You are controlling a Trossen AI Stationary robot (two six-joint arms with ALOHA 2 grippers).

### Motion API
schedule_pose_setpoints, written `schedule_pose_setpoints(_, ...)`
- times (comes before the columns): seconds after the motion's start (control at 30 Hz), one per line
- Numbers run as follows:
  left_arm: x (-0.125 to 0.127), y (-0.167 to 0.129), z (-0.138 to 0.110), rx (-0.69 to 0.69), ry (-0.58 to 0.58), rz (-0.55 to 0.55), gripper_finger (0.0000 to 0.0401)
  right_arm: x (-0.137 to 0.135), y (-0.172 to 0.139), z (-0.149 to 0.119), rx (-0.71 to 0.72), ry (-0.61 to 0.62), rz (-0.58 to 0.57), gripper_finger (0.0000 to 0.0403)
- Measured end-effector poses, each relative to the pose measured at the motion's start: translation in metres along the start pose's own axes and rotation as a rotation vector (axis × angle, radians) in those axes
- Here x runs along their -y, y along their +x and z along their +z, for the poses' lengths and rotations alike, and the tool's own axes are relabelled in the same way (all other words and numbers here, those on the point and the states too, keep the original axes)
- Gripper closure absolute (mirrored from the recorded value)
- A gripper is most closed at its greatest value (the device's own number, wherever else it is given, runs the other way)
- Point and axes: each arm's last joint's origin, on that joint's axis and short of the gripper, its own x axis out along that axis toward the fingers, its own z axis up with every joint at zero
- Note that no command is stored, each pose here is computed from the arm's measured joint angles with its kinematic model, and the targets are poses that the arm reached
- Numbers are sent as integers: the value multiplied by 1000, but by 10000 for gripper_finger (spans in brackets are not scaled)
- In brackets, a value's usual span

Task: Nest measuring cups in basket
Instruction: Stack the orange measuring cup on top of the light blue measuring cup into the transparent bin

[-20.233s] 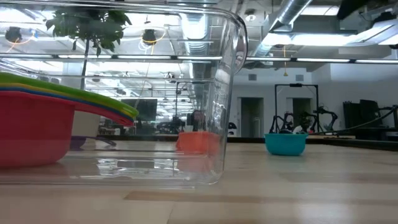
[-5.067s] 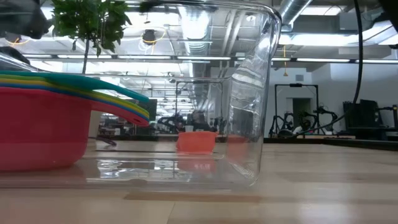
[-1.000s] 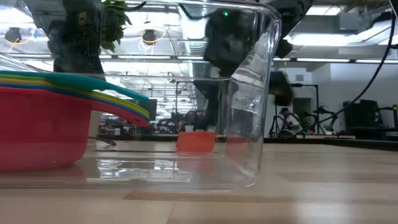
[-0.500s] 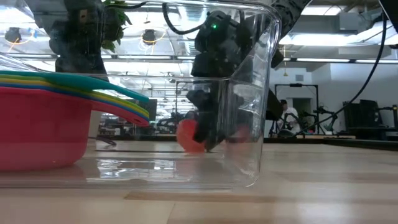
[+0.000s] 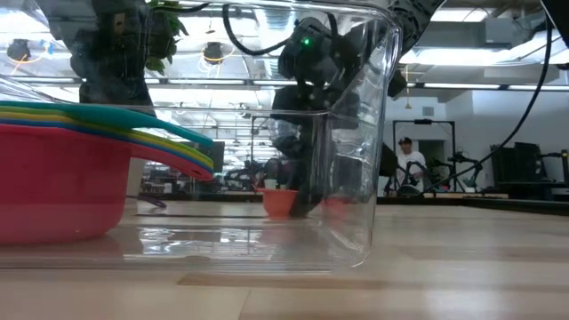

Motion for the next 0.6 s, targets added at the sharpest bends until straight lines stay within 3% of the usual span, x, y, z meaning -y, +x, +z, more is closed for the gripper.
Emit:
schedule_pose_setpoints(0.17, 0, 0, 0, 0, 4, 0, 401, 3, -8, 2, -20, 118, -67, 371)
schedule_pose_setpoints(0.3, 0, 0, 0, -1, 6, 1, 401, 9, -27, 3, -27, 173, -123, 376)
schedule_pose_setpoints(0.5, -1, 0, -1, -7, 9, 8, 401, 14, -92, 11, -25, 268, -266, 376)
schedule_pose_setpoints(0.6, -1, 0, -1, -12, 12, 12, 401, 12, -134, 26, 150, 454, -319, 376)
